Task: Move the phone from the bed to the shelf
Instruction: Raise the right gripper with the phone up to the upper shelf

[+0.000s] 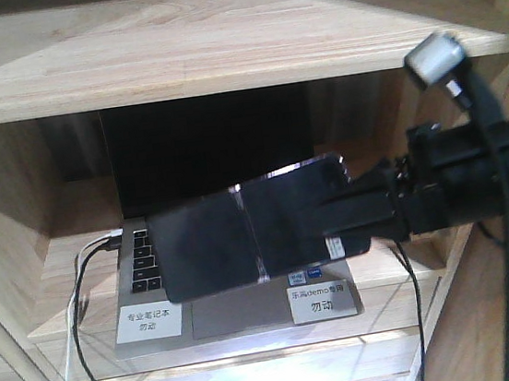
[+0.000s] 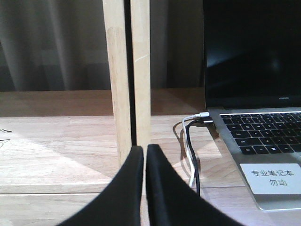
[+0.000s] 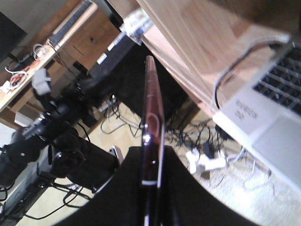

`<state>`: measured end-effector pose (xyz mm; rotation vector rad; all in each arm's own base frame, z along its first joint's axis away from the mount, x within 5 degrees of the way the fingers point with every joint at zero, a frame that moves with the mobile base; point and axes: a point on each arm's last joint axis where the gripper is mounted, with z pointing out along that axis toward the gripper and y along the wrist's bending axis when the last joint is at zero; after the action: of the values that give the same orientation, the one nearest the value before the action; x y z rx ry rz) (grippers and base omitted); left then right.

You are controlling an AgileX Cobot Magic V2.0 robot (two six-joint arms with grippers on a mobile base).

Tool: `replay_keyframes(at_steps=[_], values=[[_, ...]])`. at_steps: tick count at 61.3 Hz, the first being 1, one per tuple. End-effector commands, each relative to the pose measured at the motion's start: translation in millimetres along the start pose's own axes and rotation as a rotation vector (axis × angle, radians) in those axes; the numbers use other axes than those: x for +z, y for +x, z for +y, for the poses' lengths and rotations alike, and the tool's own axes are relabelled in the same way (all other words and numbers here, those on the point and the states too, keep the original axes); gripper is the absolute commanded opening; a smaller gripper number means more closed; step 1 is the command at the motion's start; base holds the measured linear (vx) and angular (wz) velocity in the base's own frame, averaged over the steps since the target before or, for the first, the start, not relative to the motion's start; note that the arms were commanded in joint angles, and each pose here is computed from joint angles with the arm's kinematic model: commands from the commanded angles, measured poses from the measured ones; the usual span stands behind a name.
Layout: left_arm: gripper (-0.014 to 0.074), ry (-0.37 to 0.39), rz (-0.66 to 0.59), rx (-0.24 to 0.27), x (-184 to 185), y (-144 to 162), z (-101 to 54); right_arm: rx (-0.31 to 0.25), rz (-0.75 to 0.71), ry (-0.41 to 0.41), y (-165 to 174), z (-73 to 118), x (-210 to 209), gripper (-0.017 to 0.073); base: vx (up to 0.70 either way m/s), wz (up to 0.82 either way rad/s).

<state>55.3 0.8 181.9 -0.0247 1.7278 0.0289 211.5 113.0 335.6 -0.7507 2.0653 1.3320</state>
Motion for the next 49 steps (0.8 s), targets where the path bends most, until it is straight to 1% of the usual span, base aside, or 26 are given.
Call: replay_keyframes(at_steps=[1,8,15,25,29,33,44,49], values=[[0.0001,-0.01,-0.076,-0.01,0,-6,0.9,-0.079,-0.096,-0.131,-19,38.4,-16,-0.0001,0.0,0.0],[0.0001,-0.01,-0.076,-0.01,0,-6,0.9,-0.159,-0.145,-0.12,-33,59.3,-27,-0.0001,0.0,0.0],[0.0001,-0.01,-0.076,-0.01,0,-6,0.9,-0.209,-0.209,-0.089,-51,75.8,-38,-0.0001,0.0,0.0],[0.0001,-0.01,-0.076,-0.01,0,-6,0.9,-0.28,-0.349,0.005,-79,90.2,-52,-0.0001,0.0,0.0],[0.0001,-0.01,-0.076,-0.01,0,-6,0.9,-0.297,-0.414,0.053,-90,92.2,-57,-0.0001,0.0,0.0],[0.0001,-0.01,-0.076,-0.01,0,-6,0.9,-0.311,-0.454,0.079,-100,93.0,-60,-0.0001,0.0,0.0],[0.0001,-0.01,-0.076,-0.01,0,-6,0.9,-0.369,-0.494,0.08,-130,96.6,-64,-0.0001,0.0,0.0],[0.0001,-0.01,-0.076,-0.01,0,-6,0.9,-0.383,-0.506,0.076,-143,95.0,-64,-0.0001,0.0,0.0]])
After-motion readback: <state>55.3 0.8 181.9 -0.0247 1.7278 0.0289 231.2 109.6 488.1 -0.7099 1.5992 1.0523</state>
